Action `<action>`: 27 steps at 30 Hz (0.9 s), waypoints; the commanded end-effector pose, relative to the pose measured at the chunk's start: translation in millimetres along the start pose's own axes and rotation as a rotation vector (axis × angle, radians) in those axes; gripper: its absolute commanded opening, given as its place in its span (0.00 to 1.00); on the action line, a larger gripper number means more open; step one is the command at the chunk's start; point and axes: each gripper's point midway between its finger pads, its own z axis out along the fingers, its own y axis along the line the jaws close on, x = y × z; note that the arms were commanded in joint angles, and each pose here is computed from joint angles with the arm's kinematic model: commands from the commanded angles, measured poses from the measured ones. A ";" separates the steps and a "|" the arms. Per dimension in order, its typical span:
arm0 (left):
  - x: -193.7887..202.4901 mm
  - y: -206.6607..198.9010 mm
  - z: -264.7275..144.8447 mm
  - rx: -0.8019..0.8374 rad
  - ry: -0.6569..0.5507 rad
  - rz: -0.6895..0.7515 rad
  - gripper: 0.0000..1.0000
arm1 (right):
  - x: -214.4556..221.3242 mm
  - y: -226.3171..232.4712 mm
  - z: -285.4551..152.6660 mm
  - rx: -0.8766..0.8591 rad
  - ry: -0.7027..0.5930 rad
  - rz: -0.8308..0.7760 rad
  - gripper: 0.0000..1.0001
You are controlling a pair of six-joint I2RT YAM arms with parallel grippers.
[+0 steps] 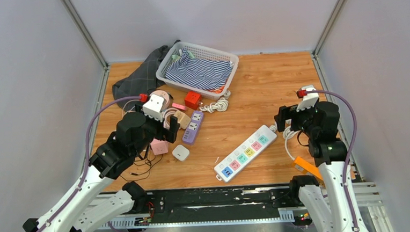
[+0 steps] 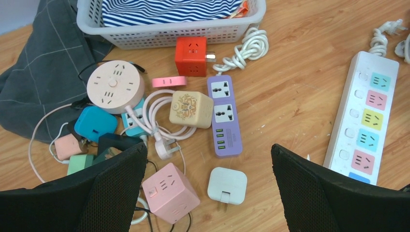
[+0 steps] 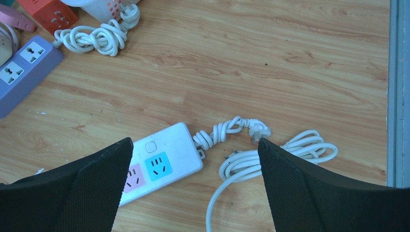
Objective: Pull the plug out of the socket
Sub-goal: Reset both arms
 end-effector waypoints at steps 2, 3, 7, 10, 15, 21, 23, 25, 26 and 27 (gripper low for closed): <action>1.4 0.8 0.1 0.003 -0.004 0.005 1.00 | -6.1 -4.6 -2.0 0.026 -0.028 0.012 1.00; 1.8 0.7 0.3 0.003 -0.002 0.006 1.00 | -6.5 -3.9 -2.4 0.023 -0.030 0.011 1.00; 1.1 0.8 -0.1 0.004 -0.006 0.004 1.00 | -7.4 -4.6 -3.2 0.027 -0.035 0.009 1.00; 1.0 0.3 -0.2 0.007 -0.006 0.004 1.00 | -9.4 -4.4 -3.9 0.026 -0.041 0.004 1.00; 1.1 0.1 -1.4 0.010 -0.011 0.005 1.00 | -11.1 -3.1 -6.0 0.023 -0.052 0.005 1.00; 0.7 -0.9 -1.5 0.017 -0.013 0.004 1.00 | -11.5 -2.8 -5.6 0.021 -0.050 0.004 1.00; 1.0 -0.6 -1.2 0.016 -0.011 0.004 1.00 | -12.5 -3.1 -6.4 0.021 -0.054 -0.007 1.00; 1.5 -0.3 -0.9 0.015 -0.010 0.005 1.00 | -13.6 -3.8 -7.0 0.025 -0.057 -0.009 1.00; 2.2 -0.7 -0.4 0.017 -0.007 0.006 1.00 | -13.5 -3.2 -7.1 0.022 -0.057 -0.010 1.00; 2.1 -0.7 -0.3 0.017 -0.007 0.005 1.00 | -13.3 -3.1 -7.1 0.021 -0.056 -0.011 1.00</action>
